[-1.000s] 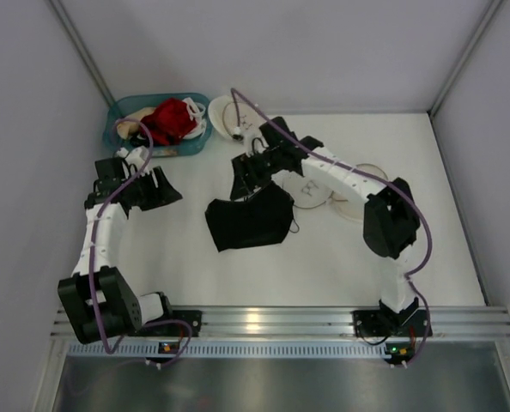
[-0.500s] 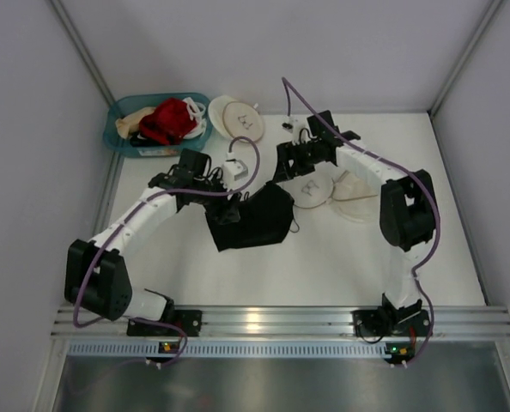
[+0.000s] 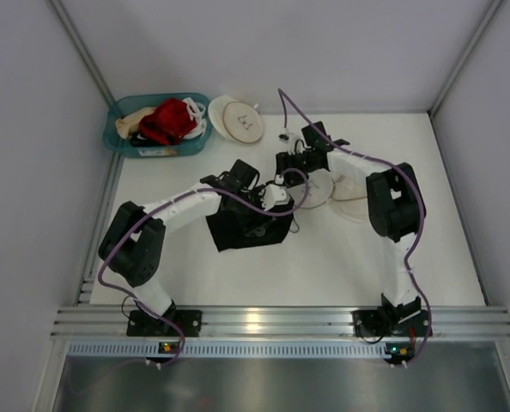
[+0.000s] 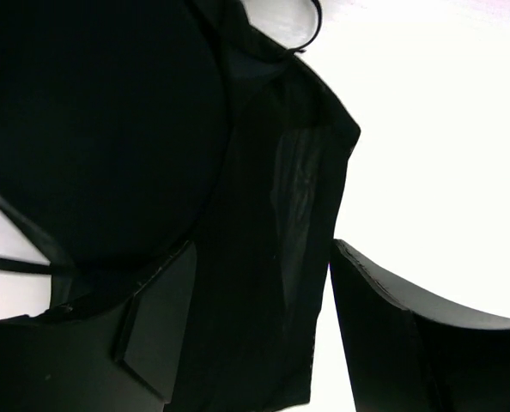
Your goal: Place the bra in the laundry bag and zip it closed
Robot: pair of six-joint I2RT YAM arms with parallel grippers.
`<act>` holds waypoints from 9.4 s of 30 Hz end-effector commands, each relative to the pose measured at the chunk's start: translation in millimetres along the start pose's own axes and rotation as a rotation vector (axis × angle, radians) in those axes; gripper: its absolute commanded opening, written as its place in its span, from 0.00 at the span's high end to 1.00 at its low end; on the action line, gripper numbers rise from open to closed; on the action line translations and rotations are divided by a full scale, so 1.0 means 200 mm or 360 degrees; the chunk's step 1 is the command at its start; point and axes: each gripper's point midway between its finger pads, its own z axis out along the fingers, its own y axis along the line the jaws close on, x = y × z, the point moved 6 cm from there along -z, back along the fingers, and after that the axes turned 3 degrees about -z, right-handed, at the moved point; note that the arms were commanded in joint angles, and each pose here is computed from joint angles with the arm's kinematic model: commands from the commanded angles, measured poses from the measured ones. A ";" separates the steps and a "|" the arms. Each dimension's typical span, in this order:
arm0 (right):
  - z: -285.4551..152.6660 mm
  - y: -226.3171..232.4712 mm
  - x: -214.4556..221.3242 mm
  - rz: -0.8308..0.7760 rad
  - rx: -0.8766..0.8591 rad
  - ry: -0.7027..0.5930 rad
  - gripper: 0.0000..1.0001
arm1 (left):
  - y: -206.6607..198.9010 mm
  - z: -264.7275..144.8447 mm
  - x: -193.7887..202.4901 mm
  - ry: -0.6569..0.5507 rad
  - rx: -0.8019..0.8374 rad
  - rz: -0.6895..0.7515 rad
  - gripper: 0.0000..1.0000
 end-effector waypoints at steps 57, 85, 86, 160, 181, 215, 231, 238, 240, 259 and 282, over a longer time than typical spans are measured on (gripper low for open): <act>0.10 0.22 0.32 -0.0026 -0.0129 0.0091 1.00 | -0.44 0.17 0.35 0.0330 0.0310 0.0332 0.75; 0.06 0.36 0.43 -0.0290 -0.0142 0.0154 1.00 | -0.23 -0.40 -0.29 -0.0442 -0.0376 0.0082 1.00; 0.05 0.37 0.43 -0.0296 -0.0138 0.0151 1.00 | -0.21 -0.39 -0.28 -0.0423 -0.0387 0.0064 1.00; -0.24 0.35 0.48 -0.0015 -0.0259 0.0084 0.42 | 0.51 -0.59 0.47 -0.0442 -0.0427 -0.1459 0.46; -0.05 0.41 0.56 0.0151 -0.0532 0.0199 0.65 | 0.55 -0.39 0.58 -0.0398 -0.0152 -0.1735 1.00; -0.10 0.39 0.50 0.0224 -0.0553 0.0195 0.70 | -0.21 -0.19 0.13 -0.0261 0.0341 -0.1048 0.80; -0.24 0.36 0.47 0.0282 -0.0438 0.0065 0.28 | -0.22 -0.41 0.15 -0.0433 -0.0064 -0.0748 0.49; -0.17 0.32 0.45 0.0335 -0.0397 0.0079 0.20 | -0.16 -0.46 0.14 -0.0332 -0.0374 -0.0249 0.13; -0.14 0.32 0.45 0.0349 -0.0415 0.0105 0.19 | -0.20 -0.43 0.12 -0.0266 -0.0390 -0.0028 0.12; -0.03 0.27 0.36 0.0395 -0.0449 0.0122 0.18 | -0.36 -0.01 0.06 0.0076 -0.0471 0.0532 0.04; -0.04 0.31 0.34 0.0373 -0.0492 0.0090 0.16 | -0.20 0.10 0.20 0.0269 -0.0541 0.0347 0.95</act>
